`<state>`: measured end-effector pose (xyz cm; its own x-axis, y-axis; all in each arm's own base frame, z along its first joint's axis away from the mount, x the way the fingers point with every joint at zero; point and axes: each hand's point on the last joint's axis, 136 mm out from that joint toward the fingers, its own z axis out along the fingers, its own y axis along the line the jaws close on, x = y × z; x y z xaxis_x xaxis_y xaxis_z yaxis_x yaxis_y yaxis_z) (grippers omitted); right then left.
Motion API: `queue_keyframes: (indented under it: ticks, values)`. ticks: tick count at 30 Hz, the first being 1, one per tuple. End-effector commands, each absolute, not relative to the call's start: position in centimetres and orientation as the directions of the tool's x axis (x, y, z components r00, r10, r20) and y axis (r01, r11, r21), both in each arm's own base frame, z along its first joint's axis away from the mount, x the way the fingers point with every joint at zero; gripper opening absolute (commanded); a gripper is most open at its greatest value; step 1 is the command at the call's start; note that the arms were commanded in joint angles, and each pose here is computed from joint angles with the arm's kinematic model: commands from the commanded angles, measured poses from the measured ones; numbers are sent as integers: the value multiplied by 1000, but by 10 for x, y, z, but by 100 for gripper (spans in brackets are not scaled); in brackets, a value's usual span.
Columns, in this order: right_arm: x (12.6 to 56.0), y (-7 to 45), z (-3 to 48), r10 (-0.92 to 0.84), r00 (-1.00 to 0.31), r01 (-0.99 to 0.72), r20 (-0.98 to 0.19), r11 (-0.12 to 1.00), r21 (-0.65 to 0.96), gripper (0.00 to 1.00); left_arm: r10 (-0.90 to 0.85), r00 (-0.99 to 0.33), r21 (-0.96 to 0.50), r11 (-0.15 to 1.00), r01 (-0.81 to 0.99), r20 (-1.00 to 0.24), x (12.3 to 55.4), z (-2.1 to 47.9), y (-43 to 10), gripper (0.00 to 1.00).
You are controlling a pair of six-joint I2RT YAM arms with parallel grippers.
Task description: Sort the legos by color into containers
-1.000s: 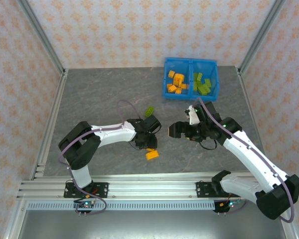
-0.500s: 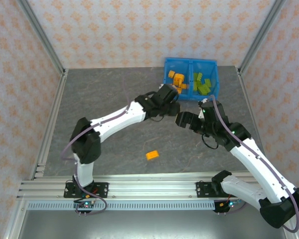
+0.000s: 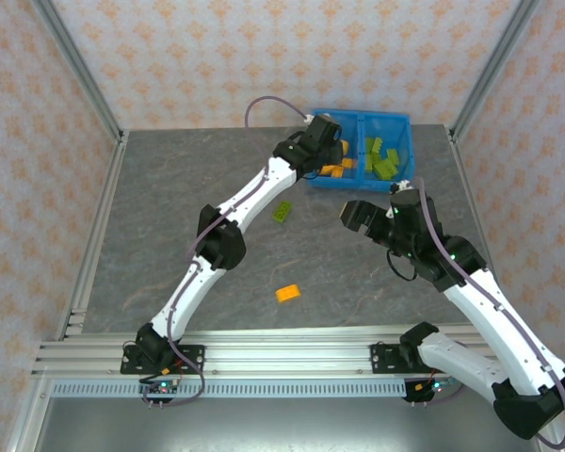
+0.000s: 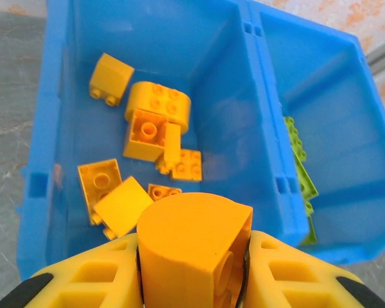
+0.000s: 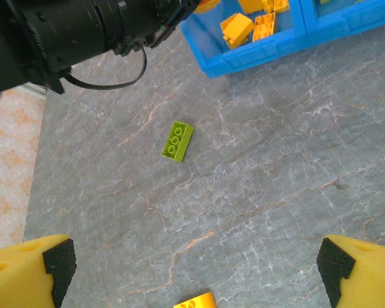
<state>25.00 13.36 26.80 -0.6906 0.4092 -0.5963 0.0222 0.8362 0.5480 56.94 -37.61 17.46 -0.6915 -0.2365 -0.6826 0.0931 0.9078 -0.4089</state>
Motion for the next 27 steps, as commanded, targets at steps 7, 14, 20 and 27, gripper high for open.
queue_keyframes:
  ticks: [7,14,20,27]
  values:
    - [244,124,289,440,-647,19,-623,826,563,98,-399,-417,-473,877,88,-817,610,257,-363,43]
    - [238,117,285,452,-633,32,-628,826,562,98,-388,-399,-445,894,57,-831,606,277,-343,64]
    - [240,120,278,457,-645,38,-613,820,571,98,-383,-440,-444,895,41,-812,574,319,-324,69]
    - [244,119,272,460,-642,54,-614,826,562,99,-299,-567,-447,884,139,-767,501,355,-313,72]
